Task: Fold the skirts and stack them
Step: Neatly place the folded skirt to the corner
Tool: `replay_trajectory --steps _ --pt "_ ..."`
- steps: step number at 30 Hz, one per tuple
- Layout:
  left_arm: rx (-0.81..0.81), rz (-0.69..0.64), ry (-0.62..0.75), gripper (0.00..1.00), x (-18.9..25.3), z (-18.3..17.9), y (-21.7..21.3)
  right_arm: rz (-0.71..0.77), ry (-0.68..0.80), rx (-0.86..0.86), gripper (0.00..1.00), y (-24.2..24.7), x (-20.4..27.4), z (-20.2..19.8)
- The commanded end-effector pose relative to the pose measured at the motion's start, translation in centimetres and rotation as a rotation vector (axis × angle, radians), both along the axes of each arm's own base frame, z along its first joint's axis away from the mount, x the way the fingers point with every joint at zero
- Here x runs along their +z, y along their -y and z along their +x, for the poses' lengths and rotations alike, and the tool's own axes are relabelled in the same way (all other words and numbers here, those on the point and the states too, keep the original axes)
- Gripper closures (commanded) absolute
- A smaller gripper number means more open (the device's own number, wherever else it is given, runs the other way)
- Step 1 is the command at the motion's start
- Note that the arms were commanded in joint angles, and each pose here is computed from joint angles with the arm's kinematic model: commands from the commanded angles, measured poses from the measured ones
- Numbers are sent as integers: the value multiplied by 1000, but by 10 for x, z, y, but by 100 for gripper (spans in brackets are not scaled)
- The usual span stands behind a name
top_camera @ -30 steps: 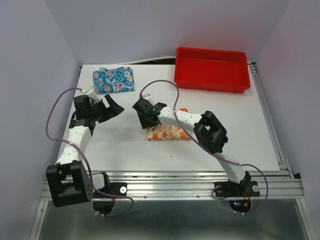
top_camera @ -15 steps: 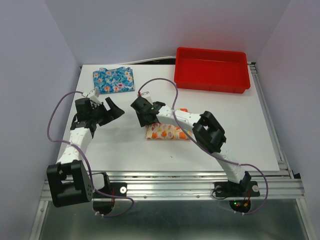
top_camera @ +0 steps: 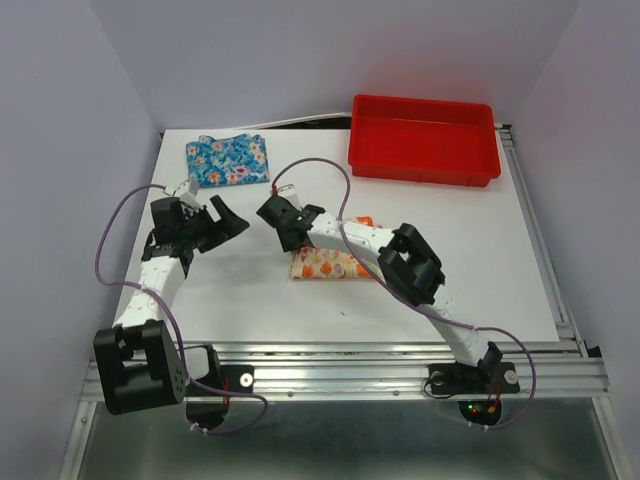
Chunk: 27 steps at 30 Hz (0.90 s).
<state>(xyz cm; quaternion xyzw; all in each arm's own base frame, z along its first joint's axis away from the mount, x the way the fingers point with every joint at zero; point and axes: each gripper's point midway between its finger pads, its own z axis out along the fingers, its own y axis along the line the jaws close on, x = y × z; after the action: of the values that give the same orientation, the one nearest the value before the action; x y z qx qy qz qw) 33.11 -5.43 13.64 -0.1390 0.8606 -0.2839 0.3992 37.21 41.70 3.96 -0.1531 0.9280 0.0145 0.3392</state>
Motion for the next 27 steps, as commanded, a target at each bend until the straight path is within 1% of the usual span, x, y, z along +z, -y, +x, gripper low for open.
replay_trajectory --steps 1,3,4,7,9,10,11,12,13,16,17,19,22,25,27 --pt "6 -31 -16 6 -7 -4 3 -14 -25 6 64 -6 -18 -6" --pt "-14 -53 -49 7 -15 -7 9 -7 -41 -12 76 1 -21 2" --pt "-24 -60 -61 7 -18 -8 11 -3 -48 -6 76 0 -22 1" --pt "-85 -99 -98 10 -28 -13 22 19 -60 -18 93 7 -18 11" --pt "-127 -117 -109 11 -31 -16 31 43 -67 -35 99 12 -12 19" --pt "-150 -122 -107 11 -30 -18 37 73 -88 -22 99 7 -9 15" --pt "-167 -127 -104 11 -30 -19 42 92 -92 -29 99 9 -5 20" --pt "-186 -133 -100 11 -32 -21 47 128 -90 -39 99 11 7 28" --pt "-211 -135 -97 11 -32 -24 56 158 -99 -26 99 5 13 26" --pt "-231 -141 -98 11 -37 -24 67 254 -96 -43 99 5 42 39" --pt "-256 -150 -105 10 -37 -26 78 282 -99 -34 99 0 49 38" --pt "-243 -162 -112 8 -39 -19 84 342 -101 -34 99 -1 66 45" --pt "-228 -164 -112 4 -43 -11 92 384 -88 -36 99 -3 82 51" --pt "-206 -190 -104 2 -45 -4 101 409 -84 -52 99 2 88 61" --pt "-179 -205 -106 2 -48 -1 112 424 -90 -55 99 -1 90 61"
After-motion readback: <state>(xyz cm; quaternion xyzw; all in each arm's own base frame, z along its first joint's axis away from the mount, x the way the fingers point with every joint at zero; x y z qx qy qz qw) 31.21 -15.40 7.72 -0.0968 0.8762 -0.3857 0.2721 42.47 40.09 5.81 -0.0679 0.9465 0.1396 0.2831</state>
